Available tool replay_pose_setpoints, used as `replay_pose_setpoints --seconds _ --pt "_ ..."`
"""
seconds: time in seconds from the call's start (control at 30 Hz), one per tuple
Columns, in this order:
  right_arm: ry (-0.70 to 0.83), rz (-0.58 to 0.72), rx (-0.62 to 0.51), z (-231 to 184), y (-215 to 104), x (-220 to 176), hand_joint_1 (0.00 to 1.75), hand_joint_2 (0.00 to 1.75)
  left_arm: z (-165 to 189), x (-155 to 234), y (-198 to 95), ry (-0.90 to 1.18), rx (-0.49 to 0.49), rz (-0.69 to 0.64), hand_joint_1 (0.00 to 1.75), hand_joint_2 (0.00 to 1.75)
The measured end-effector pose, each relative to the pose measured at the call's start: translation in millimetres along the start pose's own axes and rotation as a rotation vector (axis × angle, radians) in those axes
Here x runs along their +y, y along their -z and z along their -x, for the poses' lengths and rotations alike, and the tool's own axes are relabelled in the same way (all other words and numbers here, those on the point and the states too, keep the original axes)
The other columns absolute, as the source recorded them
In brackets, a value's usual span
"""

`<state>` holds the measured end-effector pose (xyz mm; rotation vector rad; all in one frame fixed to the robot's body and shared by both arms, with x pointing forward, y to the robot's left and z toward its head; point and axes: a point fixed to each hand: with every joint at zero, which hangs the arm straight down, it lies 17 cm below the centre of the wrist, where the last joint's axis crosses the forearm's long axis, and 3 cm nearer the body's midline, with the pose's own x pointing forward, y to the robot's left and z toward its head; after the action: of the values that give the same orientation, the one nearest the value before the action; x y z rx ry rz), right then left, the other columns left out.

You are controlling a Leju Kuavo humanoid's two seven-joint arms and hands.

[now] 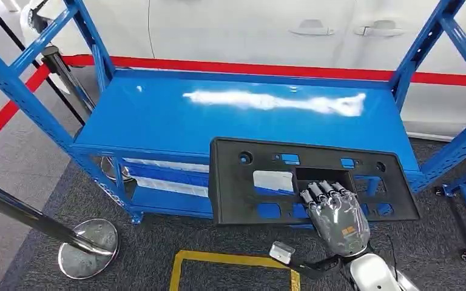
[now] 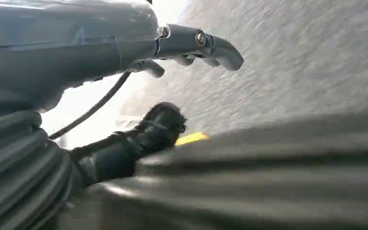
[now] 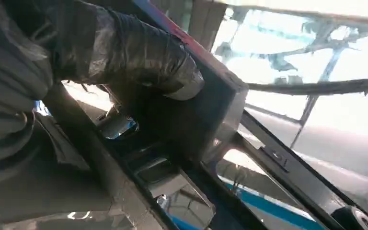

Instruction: Take the parts from the cabinet and place them on the table.

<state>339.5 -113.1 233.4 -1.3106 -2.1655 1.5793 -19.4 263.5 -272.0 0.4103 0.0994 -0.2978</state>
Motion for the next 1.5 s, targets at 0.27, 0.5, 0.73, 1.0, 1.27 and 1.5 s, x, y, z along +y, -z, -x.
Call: replay_pose_setpoints --seconds 0.27,0.5,0.73,1.0,1.27,1.5 --pt "0.049 -0.056 0.013 -3.3 -2.5 10.5 1.75 1.75 2.6 -6.4 -1.6 0.006 0.013 0.027 0.00 1.75" --pt "0.057 -0.079 0.014 -5.2 -5.3 15.2 1.75 1.75 2.0 -7.5 -1.9 0.010 0.013 0.034 0.00 1.75" --pt "0.065 -0.110 0.013 -5.7 -3.9 20.5 1.75 1.75 -0.5 -3.5 -0.5 0.034 0.008 0.028 0.00 1.75" --pt "0.089 -0.116 0.025 -7.6 -3.1 22.0 1.75 1.75 -2.5 15.0 2.7 0.025 -0.012 -0.067 0.00 1.75" --pt "0.095 -0.115 0.028 -9.0 -3.1 22.0 1.75 1.75 -1.3 15.9 2.4 0.026 -0.016 -0.080 0.00 1.75" --pt "0.103 -0.135 0.030 -12.3 -5.2 27.5 1.75 1.75 -1.9 7.8 1.0 0.037 -0.017 -0.044 0.00 1.75"
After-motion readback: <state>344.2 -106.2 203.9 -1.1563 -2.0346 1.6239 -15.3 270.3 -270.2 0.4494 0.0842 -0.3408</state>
